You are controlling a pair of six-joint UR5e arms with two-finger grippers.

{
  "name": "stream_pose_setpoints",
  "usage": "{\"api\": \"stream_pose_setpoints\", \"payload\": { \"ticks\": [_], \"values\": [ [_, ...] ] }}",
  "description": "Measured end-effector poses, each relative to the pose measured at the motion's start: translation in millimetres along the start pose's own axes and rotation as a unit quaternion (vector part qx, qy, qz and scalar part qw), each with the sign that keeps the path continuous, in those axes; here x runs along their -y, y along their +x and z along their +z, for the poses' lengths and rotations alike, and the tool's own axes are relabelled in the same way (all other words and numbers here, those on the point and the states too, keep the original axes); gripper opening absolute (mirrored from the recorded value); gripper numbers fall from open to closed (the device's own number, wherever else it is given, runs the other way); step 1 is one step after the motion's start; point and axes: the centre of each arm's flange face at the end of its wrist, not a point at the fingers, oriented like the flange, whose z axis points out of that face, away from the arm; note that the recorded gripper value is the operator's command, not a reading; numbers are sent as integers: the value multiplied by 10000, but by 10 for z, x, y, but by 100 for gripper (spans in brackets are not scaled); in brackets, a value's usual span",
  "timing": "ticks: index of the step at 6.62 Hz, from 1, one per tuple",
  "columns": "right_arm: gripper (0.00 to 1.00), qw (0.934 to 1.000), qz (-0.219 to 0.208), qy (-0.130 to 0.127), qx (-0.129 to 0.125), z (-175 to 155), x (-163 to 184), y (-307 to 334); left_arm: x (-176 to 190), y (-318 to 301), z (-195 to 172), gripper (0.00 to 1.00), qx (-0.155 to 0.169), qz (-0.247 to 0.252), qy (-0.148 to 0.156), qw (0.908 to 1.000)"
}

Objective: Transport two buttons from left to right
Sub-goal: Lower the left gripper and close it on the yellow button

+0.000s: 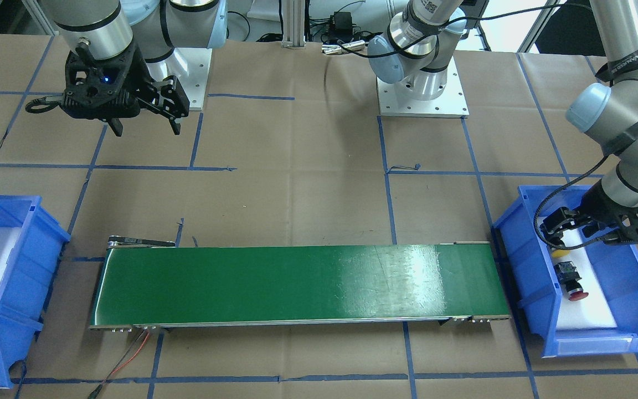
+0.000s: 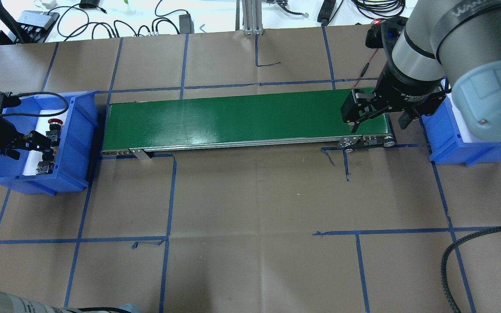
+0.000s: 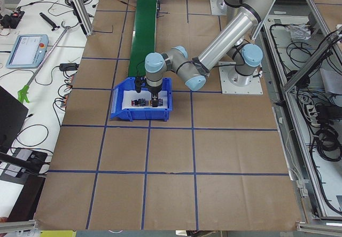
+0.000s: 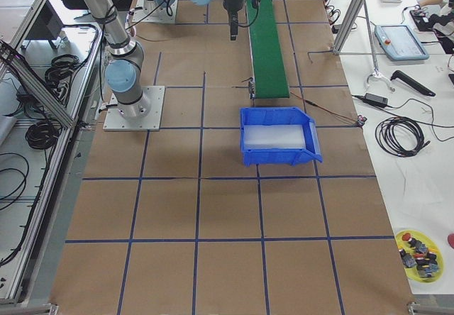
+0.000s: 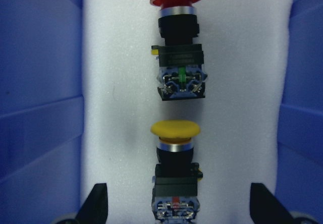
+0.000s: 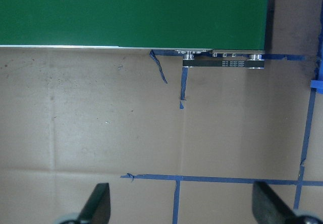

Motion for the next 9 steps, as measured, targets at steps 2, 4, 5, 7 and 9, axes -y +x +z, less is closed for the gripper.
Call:
{"api": "stream_pose_setpoints", "payload": {
  "ticks": [2,4,5,7,9],
  "values": [
    [100,10000,13,-4,0,4,2,1,6,1,146,99,-33,1,-52,10000],
    [100,10000,11,-17,-7,18,4,2,0,11,290,87,-57,7,-86,9999],
    [100,10000,10,-17,-12,19,3,4,9,23,320,50,-60,15,-79,9999],
    [100,10000,12,-20,-15,22,3,5,18,38,314,6,-52,28,-60,10000],
    [100,10000,6,-68,-16,67,32,7,70,22,175,2,-124,21,144,9998]
  ]
}}
